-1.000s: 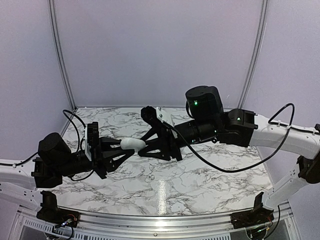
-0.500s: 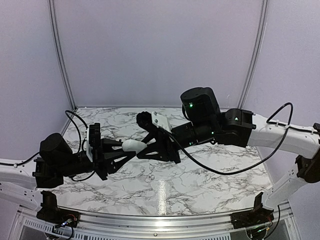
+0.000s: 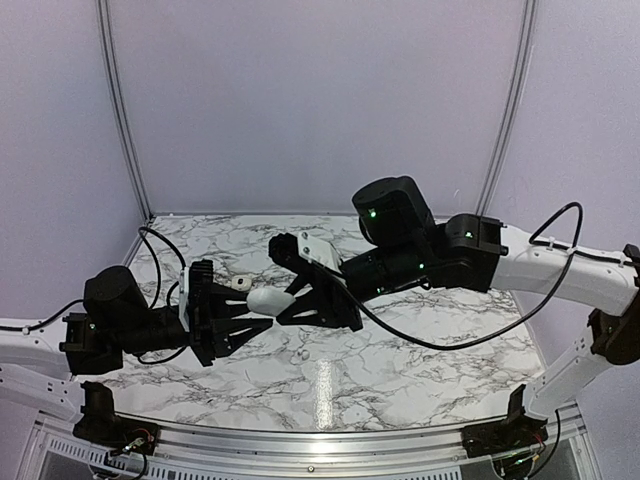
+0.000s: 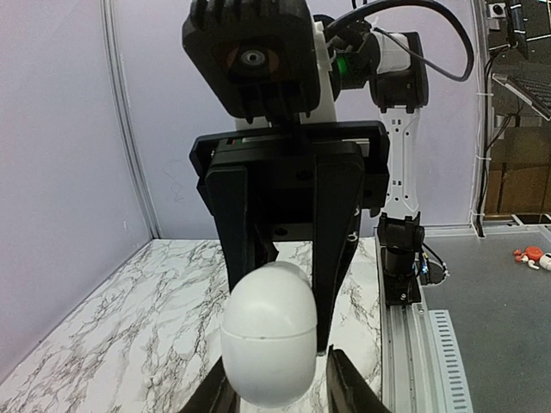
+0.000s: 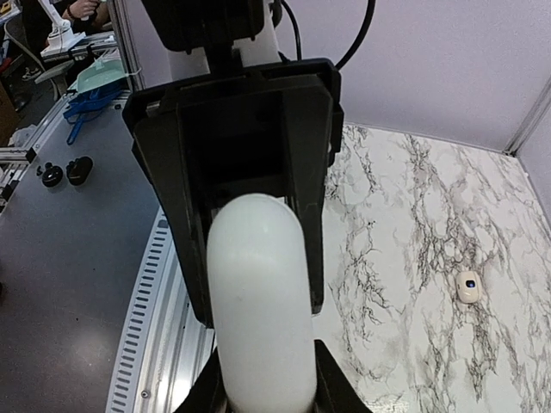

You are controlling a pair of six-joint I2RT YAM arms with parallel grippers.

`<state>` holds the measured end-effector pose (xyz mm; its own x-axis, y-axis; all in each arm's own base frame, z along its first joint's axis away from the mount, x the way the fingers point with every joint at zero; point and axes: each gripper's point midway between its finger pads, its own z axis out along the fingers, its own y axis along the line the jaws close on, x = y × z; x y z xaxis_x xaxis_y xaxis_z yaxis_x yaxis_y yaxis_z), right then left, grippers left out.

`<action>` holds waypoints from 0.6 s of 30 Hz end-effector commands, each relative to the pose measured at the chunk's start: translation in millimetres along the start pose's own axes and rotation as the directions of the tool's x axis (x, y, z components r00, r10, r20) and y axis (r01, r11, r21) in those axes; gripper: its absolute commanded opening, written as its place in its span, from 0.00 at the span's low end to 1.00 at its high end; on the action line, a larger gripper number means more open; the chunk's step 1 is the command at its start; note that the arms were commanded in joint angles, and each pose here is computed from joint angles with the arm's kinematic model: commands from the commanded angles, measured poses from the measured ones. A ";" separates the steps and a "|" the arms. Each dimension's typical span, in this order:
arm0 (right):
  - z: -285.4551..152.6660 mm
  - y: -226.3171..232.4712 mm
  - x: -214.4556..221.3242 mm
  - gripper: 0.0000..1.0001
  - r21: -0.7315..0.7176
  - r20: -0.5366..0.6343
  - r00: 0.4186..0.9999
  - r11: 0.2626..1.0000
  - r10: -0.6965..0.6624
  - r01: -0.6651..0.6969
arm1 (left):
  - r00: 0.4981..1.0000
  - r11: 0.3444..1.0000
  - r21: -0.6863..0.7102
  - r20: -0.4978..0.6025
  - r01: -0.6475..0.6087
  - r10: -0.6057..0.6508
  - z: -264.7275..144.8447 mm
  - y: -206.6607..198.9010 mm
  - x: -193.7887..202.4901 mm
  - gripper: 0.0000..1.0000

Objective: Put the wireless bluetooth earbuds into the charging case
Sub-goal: Pass from the left arm to the right, then pass from the right arm to the left

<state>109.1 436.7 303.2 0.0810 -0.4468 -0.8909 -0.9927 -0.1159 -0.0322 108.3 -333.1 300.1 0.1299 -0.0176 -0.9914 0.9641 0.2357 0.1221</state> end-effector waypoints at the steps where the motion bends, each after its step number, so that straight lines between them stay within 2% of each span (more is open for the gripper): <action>1: -3.1 -2.4 -13.1 0.07 0.013 0.010 1.000 1.000 -0.016 0.016 | 1.000 1.000 0.012 -0.005 -0.024 0.024 2.7 0.5 -9.5 0.36; 9: -0.6 -3.9 -8.0 0.07 0.018 -0.009 1.000 1.000 -0.011 0.012 | 1.000 0.999 0.030 -0.012 -0.012 0.012 5.3 -2.1 -9.5 0.40; 18: 0.5 -3.3 -5.6 0.06 0.012 -0.017 1.000 1.000 -0.012 0.012 | 1.000 1.000 0.028 -0.021 -0.005 0.006 7.6 -1.3 -7.6 0.31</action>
<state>110.9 435.7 294.0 0.0709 -0.4839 -0.8723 -0.9940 -0.1078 -0.0211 107.7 -337.9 295.4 0.1212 0.0195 -0.9924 0.9688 0.2156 0.1225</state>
